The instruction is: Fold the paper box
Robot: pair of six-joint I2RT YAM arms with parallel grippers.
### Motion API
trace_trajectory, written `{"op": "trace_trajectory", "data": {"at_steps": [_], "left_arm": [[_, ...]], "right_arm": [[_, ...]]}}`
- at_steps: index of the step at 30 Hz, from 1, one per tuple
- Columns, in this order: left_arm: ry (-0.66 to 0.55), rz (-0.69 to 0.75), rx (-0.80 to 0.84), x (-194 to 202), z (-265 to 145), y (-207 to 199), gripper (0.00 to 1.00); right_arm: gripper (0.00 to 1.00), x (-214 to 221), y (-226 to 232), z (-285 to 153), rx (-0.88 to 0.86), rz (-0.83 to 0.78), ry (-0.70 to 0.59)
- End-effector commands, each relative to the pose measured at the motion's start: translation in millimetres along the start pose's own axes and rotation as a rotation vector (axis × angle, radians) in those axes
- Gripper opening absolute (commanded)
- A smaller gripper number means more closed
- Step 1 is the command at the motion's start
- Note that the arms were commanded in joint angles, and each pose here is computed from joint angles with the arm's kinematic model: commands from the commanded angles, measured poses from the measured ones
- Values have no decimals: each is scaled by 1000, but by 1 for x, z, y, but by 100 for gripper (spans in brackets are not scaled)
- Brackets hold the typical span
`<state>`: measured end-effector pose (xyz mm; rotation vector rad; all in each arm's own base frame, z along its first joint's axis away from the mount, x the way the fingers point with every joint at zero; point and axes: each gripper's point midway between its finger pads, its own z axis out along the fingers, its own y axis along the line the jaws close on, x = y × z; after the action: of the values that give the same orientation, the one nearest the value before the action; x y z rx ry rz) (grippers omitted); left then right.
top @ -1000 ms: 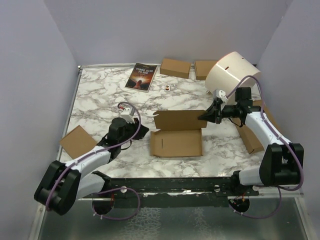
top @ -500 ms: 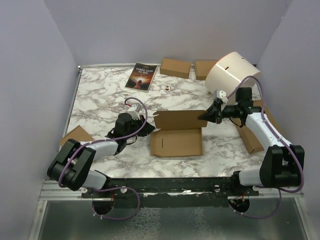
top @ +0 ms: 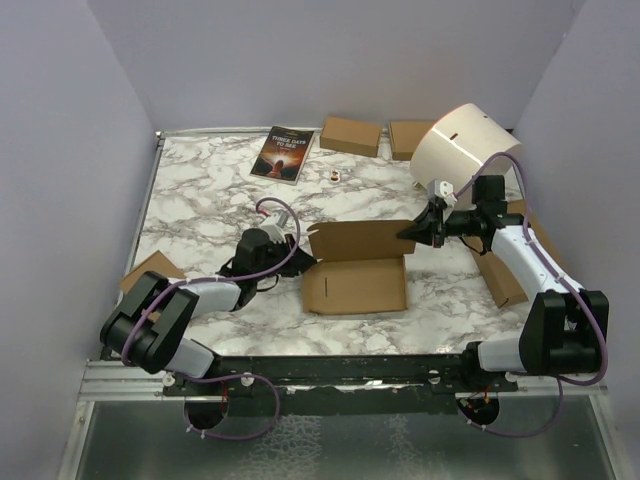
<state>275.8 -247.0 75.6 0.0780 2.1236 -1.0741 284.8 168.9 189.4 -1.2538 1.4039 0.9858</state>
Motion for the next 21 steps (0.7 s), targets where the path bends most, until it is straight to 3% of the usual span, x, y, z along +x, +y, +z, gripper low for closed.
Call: {"op": "trace_trajectory", "data": {"at_steps": [1, 10, 21], "left_arm": [[16, -3, 50, 8, 1, -10, 8], [11, -33, 21, 14, -3, -5, 9], [-99, -17, -55, -7, -16, 1, 17]], "right_arm": [[1, -7, 4, 1, -13, -37, -24], [1, -6, 3, 1, -4, -42, -23], [1, -5, 4, 1, -4, -42, -25]]}}
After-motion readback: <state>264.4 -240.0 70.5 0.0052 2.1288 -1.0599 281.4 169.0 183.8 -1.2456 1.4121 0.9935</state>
